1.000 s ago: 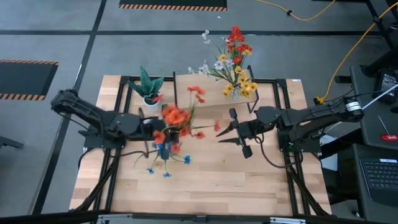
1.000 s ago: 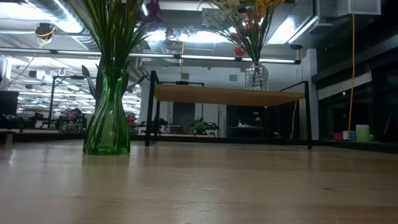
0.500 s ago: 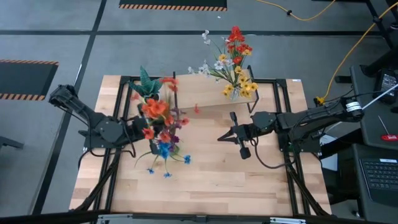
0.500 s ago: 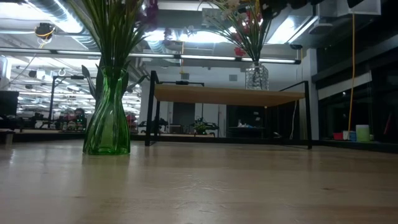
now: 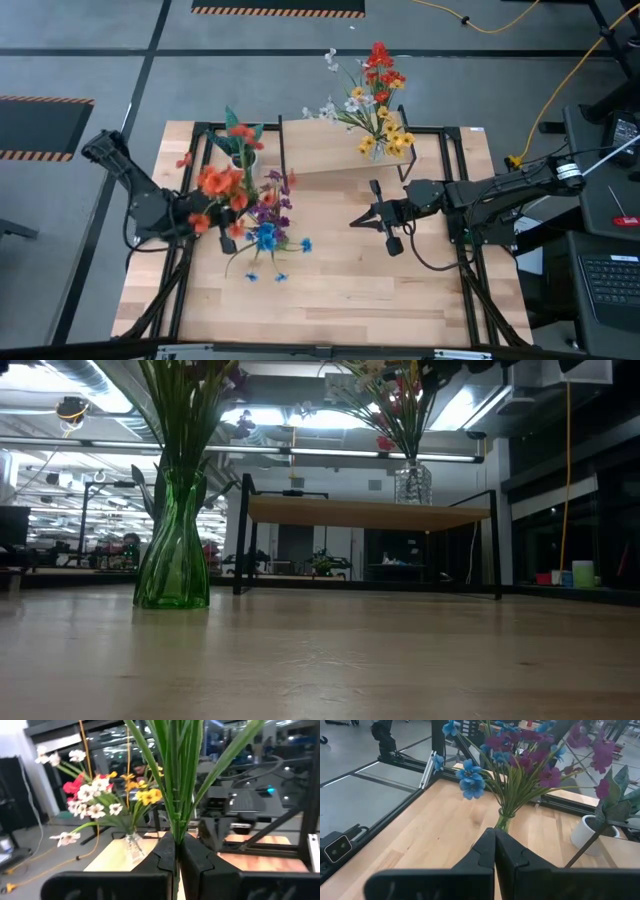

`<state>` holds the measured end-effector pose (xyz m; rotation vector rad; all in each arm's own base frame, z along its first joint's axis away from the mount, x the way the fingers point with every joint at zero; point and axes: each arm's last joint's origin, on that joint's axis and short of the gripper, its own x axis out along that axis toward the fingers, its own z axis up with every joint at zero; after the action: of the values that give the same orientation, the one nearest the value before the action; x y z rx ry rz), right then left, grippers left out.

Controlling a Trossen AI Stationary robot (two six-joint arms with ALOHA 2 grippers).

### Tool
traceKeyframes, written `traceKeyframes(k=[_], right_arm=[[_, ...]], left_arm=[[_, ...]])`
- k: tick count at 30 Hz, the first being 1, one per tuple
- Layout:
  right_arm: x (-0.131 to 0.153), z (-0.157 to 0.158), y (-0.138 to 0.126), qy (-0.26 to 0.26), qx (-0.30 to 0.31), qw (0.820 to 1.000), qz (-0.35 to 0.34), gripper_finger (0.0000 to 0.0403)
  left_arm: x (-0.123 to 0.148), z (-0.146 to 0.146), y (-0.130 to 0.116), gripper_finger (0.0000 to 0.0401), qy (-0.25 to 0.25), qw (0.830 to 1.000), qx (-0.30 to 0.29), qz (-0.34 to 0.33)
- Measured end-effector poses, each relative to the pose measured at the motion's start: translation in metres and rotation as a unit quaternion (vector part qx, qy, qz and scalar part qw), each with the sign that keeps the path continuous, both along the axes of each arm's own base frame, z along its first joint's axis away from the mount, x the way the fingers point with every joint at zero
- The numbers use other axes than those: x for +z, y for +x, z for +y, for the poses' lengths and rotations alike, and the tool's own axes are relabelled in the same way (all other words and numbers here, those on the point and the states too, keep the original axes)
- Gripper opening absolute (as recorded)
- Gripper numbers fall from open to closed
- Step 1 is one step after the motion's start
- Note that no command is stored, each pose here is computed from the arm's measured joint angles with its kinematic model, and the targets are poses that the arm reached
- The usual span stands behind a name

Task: Pick and place flowers into a vace then onto a shelf
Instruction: Put the orange flowers into the green transparent vase

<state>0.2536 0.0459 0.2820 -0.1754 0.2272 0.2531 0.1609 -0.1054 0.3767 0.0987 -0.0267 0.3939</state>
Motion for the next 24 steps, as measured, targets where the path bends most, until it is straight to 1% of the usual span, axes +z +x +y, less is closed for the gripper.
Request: traceKeyframes(k=[6,9,12,15,20,24], right_arm=[[0.000,0.000,0.000,0.000,0.000,1.000,0.000,0.0002],[0.000,0.000,0.000,0.000,0.000,1.000,0.000,0.0002],[0.000,0.000,0.000,0.001,0.000,1.000,0.000,0.0002],[0.000,0.000,0.000,0.003,-0.001,1.000,-0.001,0.0002],[0.000,0.000,0.000,0.014,-0.003,1.000,0.001,0.0002],[0.001,0.001,0.000,0.020,-0.004,1.000,0.002,0.0002]], left_arm=[[0.004,-0.018,-0.016,0.0004,0.019,0.999,-0.032,0.000],[0.007,-0.026,-0.027,0.0004,0.011,1.000,-0.026,0.001],[0.006,-0.034,-0.035,0.0004,-0.009,1.000,-0.022,0.001],[0.001,-0.045,-0.040,0.0004,-0.015,1.000,-0.022,0.006],[-0.013,-0.066,-0.049,0.0004,-0.026,1.000,0.011,0.013],[-0.023,-0.083,-0.053,0.0004,-0.036,0.999,-0.005,0.010]])
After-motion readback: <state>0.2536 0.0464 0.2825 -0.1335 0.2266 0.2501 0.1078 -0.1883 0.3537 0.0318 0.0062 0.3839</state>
